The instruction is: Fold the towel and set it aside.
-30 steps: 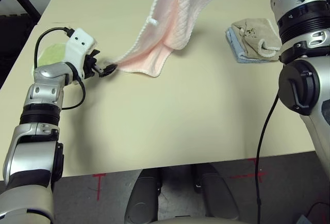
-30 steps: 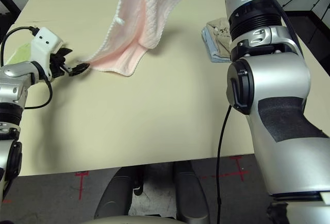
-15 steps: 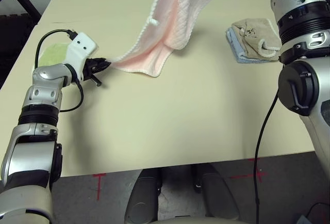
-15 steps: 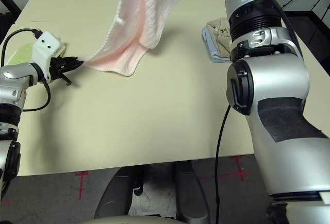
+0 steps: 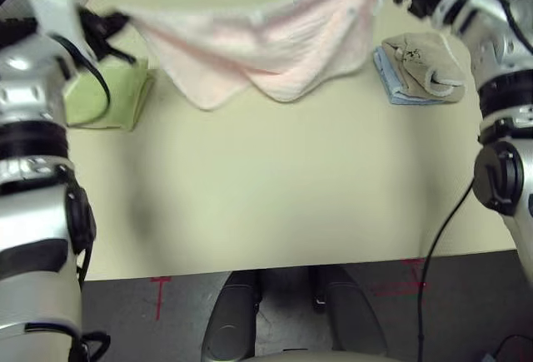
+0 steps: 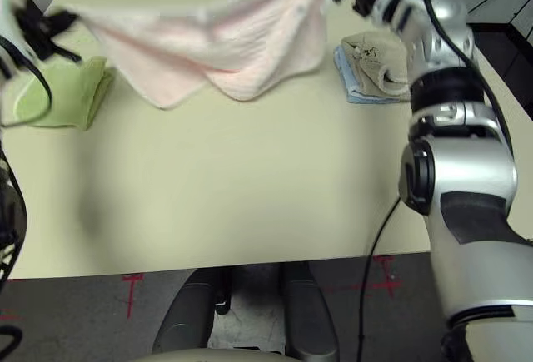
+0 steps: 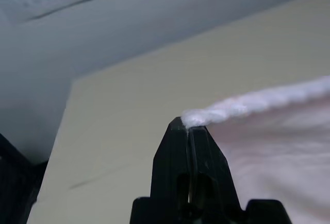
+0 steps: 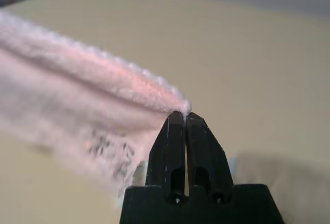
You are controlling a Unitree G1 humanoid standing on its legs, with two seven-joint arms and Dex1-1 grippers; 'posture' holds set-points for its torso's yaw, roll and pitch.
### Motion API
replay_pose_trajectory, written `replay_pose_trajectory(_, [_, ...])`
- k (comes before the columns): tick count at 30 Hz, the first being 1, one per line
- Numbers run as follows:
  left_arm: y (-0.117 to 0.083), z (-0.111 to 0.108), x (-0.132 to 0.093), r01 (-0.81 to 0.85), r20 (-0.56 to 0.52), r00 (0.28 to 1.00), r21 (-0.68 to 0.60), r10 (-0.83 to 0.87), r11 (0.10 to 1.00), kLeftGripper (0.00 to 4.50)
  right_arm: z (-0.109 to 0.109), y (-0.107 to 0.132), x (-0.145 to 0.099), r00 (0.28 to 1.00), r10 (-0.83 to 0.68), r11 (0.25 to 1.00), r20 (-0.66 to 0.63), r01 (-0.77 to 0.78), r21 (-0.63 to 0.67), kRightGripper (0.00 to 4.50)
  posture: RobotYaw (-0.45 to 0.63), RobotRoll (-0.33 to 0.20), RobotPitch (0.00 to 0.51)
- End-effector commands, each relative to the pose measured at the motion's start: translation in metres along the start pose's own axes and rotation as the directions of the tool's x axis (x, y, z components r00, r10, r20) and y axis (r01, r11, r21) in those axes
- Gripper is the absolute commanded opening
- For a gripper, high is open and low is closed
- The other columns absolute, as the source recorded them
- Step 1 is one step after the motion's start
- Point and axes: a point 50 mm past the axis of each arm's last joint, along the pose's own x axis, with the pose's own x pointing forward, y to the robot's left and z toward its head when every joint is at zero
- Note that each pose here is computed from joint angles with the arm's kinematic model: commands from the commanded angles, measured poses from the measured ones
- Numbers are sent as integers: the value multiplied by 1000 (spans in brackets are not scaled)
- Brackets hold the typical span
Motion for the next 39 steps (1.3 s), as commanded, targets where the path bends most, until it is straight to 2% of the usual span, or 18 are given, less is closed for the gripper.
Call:
replay_pose_trajectory(1, [7,-10,-3,-12,-74,997,-8,11,1000,23,1,-14,-21,999,-17,999,-52,19,47,0,69,0,233])
replay_pose_trajectory(5, [4,-20,-5,68,-165,984,-12,-69,998,23,4,-18,-29,996,22,997,-87,-15,80,0,61,0,239])
replay_pose_trajectory(10, [3,-39,-17,211,-319,923,-45,-214,976,23,10,-15,-34,980,165,984,-112,-156,83,0,59,0,248])
replay_pose_trajectory(13, [5,-51,-27,264,-397,878,-67,-269,962,23,18,-17,-35,970,215,977,-112,-212,34,0,58,0,251])
replay_pose_trajectory(16, [7,-59,-37,308,-447,838,-88,-314,947,23,30,-26,-32,990,123,989,-71,-128,-71,0,61,0,257])
replay_pose_trajectory(21, [7,-61,-44,366,-479,797,-102,-368,925,23,42,-32,-29,998,67,983,-8,-68,-173,0,68,0,261])
replay_pose_trajectory(26, [10,-36,-44,418,-422,797,-132,-432,899,23,45,-33,-30,995,82,982,50,-73,-174,0,75,0,263])
replay_pose_trajectory(29, [13,-27,-45,427,-397,803,-136,-444,894,23,38,-32,-34,988,154,977,5,-151,-151,0,78,0,263])
replay_pose_trajectory(32, [8,-23,-46,469,-351,782,-212,-515,857,23,28,-29,-43,952,299,952,-67,-302,-41,0,81,0,269])
replay_pose_trajectory(34, [6,-29,-48,480,-359,761,-248,-540,841,23,23,-27,-48,921,376,926,-105,-376,21,0,81,0,270])
replay_pose_trajectory(37, [5,-42,-47,464,-402,741,-272,-538,843,23,14,-26,-48,905,384,923,-183,-384,39,0,75,0,272])
replay_pose_trajectory(39, [2,-49,-42,449,-437,737,-254,-516,857,23,8,-27,-42,916,317,943,-245,-333,-27,0,69,0,269])
